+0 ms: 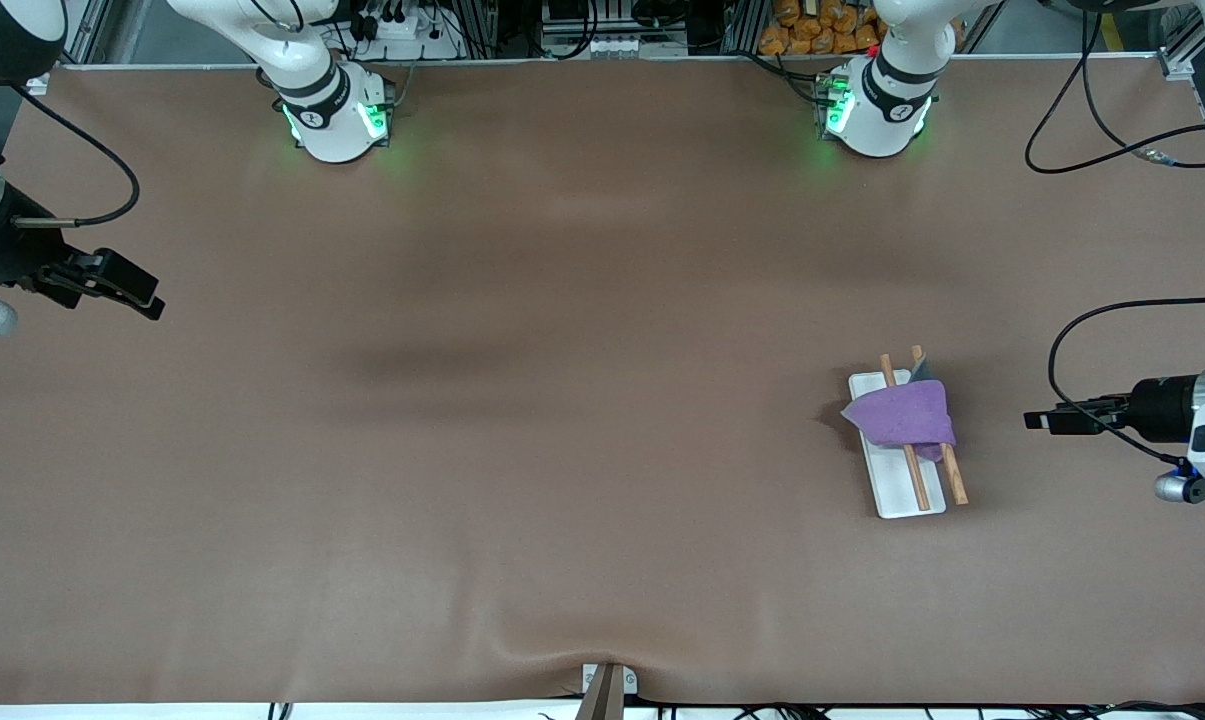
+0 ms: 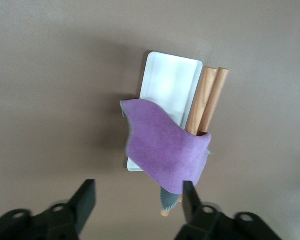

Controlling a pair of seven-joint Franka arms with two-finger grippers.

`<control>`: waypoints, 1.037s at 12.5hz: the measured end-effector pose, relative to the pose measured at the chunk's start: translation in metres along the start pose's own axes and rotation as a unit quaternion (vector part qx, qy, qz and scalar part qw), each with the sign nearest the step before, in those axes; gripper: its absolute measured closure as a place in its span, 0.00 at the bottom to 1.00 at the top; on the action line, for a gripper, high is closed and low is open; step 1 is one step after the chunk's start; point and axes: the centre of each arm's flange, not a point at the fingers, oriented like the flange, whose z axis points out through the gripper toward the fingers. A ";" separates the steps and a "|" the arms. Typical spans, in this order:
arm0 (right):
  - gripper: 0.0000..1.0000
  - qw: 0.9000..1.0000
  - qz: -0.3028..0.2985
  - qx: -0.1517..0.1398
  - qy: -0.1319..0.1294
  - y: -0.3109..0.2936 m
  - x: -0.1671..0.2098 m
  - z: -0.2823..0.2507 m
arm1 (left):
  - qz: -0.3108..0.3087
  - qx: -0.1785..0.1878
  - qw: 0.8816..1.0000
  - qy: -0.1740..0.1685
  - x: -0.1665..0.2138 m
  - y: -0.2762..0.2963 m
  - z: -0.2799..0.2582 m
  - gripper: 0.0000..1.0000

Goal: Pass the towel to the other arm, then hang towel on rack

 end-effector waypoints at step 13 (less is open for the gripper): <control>0.00 1.000 0.001 -0.001 -0.001 0.001 0.001 0.001 | 0.151 0.169 0.971 0.073 -0.060 0.031 -0.120 0.00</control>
